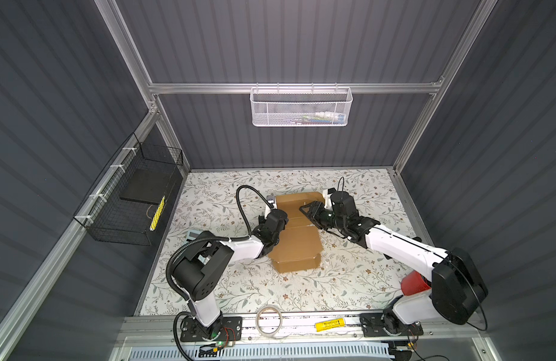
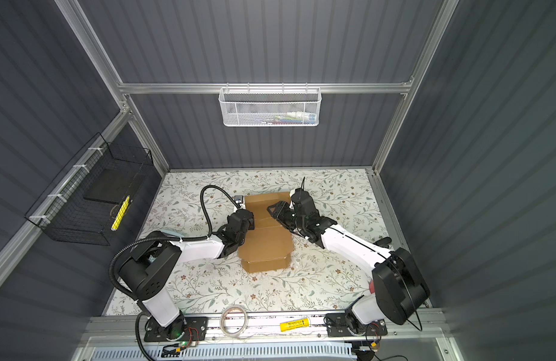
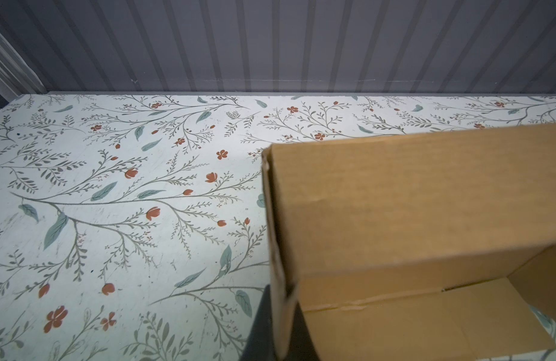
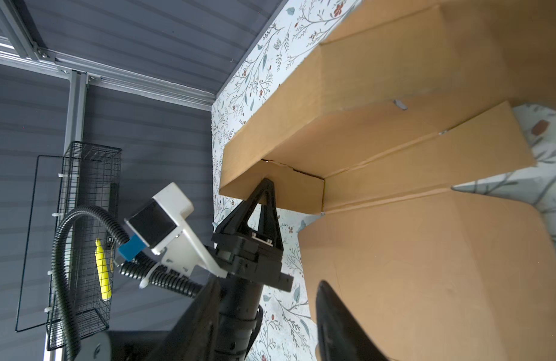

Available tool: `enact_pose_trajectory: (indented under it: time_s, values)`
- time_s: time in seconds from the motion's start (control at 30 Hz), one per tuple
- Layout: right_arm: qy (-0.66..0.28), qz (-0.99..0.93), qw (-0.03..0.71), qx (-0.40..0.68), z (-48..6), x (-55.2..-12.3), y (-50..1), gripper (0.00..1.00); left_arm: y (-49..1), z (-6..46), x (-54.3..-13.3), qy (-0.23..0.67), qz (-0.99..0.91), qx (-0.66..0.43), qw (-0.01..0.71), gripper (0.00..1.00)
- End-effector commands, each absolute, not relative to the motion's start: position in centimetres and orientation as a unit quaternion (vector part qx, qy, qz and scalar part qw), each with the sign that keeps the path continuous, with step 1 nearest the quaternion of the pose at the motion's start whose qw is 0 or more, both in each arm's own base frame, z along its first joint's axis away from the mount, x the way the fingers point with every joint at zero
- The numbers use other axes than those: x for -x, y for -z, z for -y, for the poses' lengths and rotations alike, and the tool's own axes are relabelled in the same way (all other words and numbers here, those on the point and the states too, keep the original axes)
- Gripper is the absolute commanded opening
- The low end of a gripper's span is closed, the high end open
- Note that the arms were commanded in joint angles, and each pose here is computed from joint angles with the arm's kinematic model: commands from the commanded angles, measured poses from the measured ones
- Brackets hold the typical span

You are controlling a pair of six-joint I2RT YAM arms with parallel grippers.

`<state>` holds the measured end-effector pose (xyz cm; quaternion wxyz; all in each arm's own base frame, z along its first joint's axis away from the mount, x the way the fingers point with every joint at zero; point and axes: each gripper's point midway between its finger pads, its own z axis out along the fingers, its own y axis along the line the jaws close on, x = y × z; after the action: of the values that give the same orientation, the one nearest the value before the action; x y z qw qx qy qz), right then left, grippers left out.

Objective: Assemble paper box
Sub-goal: First fold the bottom flaps of a flat cardboard box at the center of the table.

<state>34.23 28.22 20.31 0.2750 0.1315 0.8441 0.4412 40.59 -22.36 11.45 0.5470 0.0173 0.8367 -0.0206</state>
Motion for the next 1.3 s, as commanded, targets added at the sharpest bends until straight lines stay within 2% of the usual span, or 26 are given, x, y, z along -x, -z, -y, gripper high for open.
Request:
enact_pose_trajectory:
  time_s: [0.0,0.07,0.17,0.33,0.8,1.27]
  values:
    - [-0.404,-0.857,0.305,-0.096,-27.0,-34.5,-21.6,0.33,-10.9,22.5,-40.3,0.022,-0.839,-0.05,0.541,0.0]
    - [-0.401,-0.856,0.315,-0.086,-26.8,-35.0,-22.4,0.21,-11.1,22.9,-40.3,0.029,-0.837,-0.062,0.543,0.0]
    - [-0.394,-0.857,0.325,-0.074,-26.5,-35.8,-23.2,0.11,-11.1,23.4,-40.4,0.035,-0.836,-0.075,0.542,0.0]
    - [-0.39,-0.857,0.332,-0.056,-26.7,-37.3,-23.9,0.03,-11.1,24.0,-40.5,0.041,-0.831,-0.097,0.546,0.0]
    - [-0.389,-0.863,0.321,-0.017,-29.7,-40.8,-23.6,0.02,-10.7,24.3,-40.8,0.033,-0.831,-0.11,0.544,0.0]
    - [-0.381,-0.876,0.295,-0.019,-31.0,-42.4,-20.3,0.01,-9.7,23.7,-40.3,0.033,-0.837,-0.095,0.538,0.0]
